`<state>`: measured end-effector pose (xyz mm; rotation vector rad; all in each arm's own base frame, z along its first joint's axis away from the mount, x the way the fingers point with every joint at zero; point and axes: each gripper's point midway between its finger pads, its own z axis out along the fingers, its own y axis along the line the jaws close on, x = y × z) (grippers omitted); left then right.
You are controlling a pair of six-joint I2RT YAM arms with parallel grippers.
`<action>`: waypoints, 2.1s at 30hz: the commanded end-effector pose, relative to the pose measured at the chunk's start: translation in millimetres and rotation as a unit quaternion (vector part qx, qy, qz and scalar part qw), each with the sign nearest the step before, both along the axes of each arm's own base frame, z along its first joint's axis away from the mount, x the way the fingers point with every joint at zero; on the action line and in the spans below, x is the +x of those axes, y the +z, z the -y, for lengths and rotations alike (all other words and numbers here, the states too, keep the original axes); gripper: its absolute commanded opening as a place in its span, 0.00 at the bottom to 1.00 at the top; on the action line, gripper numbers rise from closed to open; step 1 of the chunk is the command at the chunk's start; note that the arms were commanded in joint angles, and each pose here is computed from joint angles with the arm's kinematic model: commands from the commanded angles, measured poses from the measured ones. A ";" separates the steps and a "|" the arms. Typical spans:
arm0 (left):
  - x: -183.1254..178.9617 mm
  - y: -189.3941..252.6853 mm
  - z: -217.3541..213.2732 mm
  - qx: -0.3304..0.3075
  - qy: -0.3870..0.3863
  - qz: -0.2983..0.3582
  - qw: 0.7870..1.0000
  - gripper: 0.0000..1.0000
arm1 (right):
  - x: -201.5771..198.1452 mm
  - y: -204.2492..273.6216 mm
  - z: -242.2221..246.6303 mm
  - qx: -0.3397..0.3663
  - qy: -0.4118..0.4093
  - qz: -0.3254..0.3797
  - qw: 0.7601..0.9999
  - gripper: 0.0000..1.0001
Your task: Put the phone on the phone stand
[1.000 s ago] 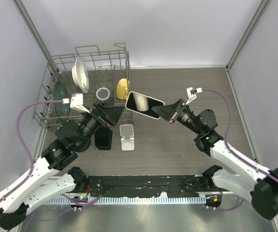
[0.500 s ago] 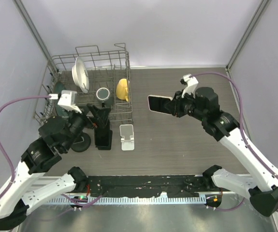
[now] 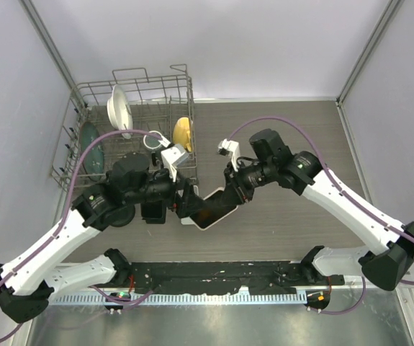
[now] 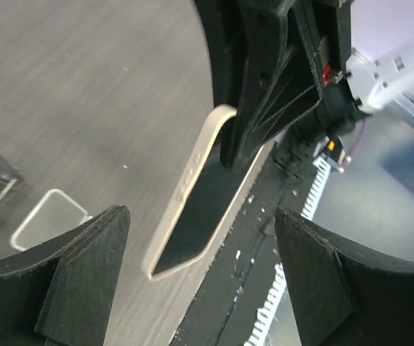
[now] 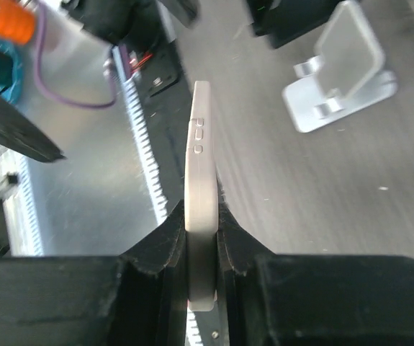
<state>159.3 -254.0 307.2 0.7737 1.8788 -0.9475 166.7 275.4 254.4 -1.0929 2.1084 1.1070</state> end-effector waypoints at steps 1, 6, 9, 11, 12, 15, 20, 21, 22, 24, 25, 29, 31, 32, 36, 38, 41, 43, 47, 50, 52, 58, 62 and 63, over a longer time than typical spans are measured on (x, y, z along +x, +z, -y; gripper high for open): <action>-35.5 -6.4 14.3 -0.003 -0.118 -0.028 0.993 0.84 | -33.2 30.0 -19.9 0.056 0.106 -0.013 0.993 0.01; -69.2 -13.9 17.8 -0.011 -0.213 -0.065 0.975 0.81 | -48.7 49.9 -24.6 0.096 0.147 -0.016 0.984 0.01; -73.5 -19.2 16.0 -0.011 -0.218 -0.072 0.973 0.79 | -55.2 61.4 -25.5 0.118 0.162 -0.017 0.980 0.01; -74.3 -20.7 15.6 -0.013 -0.218 -0.072 0.973 0.75 | -56.3 67.0 -27.3 0.129 0.167 -0.013 0.977 0.01; -76.0 -21.3 14.7 -0.015 -0.219 -0.074 0.973 0.73 | -57.4 67.6 -27.4 0.131 0.169 -0.015 0.977 0.01; -78.4 -20.2 15.6 -0.020 -0.227 -0.074 0.971 0.61 | -56.8 68.9 -28.5 0.132 0.170 -0.011 0.977 0.01; -84.1 -21.3 15.9 -0.021 -0.243 -0.085 0.966 0.52 | -60.1 73.4 -29.5 0.136 0.175 -0.004 0.975 0.01; -84.6 -23.2 16.1 -0.019 -0.245 -0.089 0.965 0.51 | -61.4 74.9 -29.8 0.138 0.178 -0.003 0.974 0.01; -84.7 -25.1 16.8 -0.017 -0.247 -0.094 0.964 0.49 | -64.7 76.8 -30.6 0.139 0.178 -0.011 0.974 0.01; -88.5 -25.3 18.6 -0.021 -0.260 -0.102 0.960 0.44 | -65.8 78.4 -32.5 0.142 0.180 -0.010 0.973 0.01; -88.4 -26.8 20.2 -0.020 -0.263 -0.110 0.958 0.42 | -68.3 79.4 -33.8 0.143 0.183 -0.007 0.973 0.01; -89.8 -26.1 23.7 -0.024 -0.273 -0.120 0.954 0.21 | -67.1 80.4 -38.3 0.143 0.181 0.002 0.973 0.01; -84.6 -25.5 23.7 -0.021 -0.258 -0.111 0.960 0.03 | -64.9 80.5 -39.9 0.143 0.175 0.005 0.974 0.01; -83.1 -21.7 22.2 -0.024 -0.251 -0.099 0.963 0.00 | -61.1 80.7 -40.3 0.141 0.166 0.013 0.976 0.01; -53.1 -10.4 15.0 -0.030 -0.154 -0.037 0.987 0.00 | -43.6 81.6 -43.4 0.141 0.116 0.043 0.982 0.26; -41.1 -6.7 9.9 -0.037 -0.112 -0.014 0.993 0.00 | -37.4 83.0 -44.9 0.148 0.090 0.045 0.984 0.51; -29.4 5.8 3.2 -0.061 -0.065 0.016 0.996 0.00 | -26.8 76.6 -47.9 0.167 0.047 0.048 0.984 0.71; -30.9 15.0 2.5 -0.083 -0.062 0.024 0.994 0.00 | -25.7 88.9 -51.0 0.203 0.038 0.055 0.977 0.77; -34.8 25.3 1.7 -0.112 -0.063 0.030 0.991 0.00 | -24.2 89.0 -54.1 0.240 0.029 0.060 0.969 0.79; -42.3 34.3 3.8 -0.137 -0.079 0.032 0.987 0.00 | -23.6 98.9 -55.2 0.275 0.019 0.063 0.959 0.79; -44.5 35.4 3.6 -0.143 -0.082 0.030 0.986 0.00 | -26.7 106.6 -55.2 0.302 0.020 0.061 0.951 0.75; -48.3 42.0 3.1 -0.163 -0.088 0.037 0.982 0.00 | -38.4 124.2 -54.2 0.362 0.043 0.058 0.929 0.49; -52.4 50.5 4.2 -0.188 -0.096 0.039 0.977 0.00 | -52.0 131.4 -51.8 0.389 0.079 0.057 0.916 0.35; -53.1 49.9 4.8 -0.191 -0.098 0.038 0.976 0.00 | -54.2 131.3 -52.5 0.393 0.087 0.051 0.914 0.31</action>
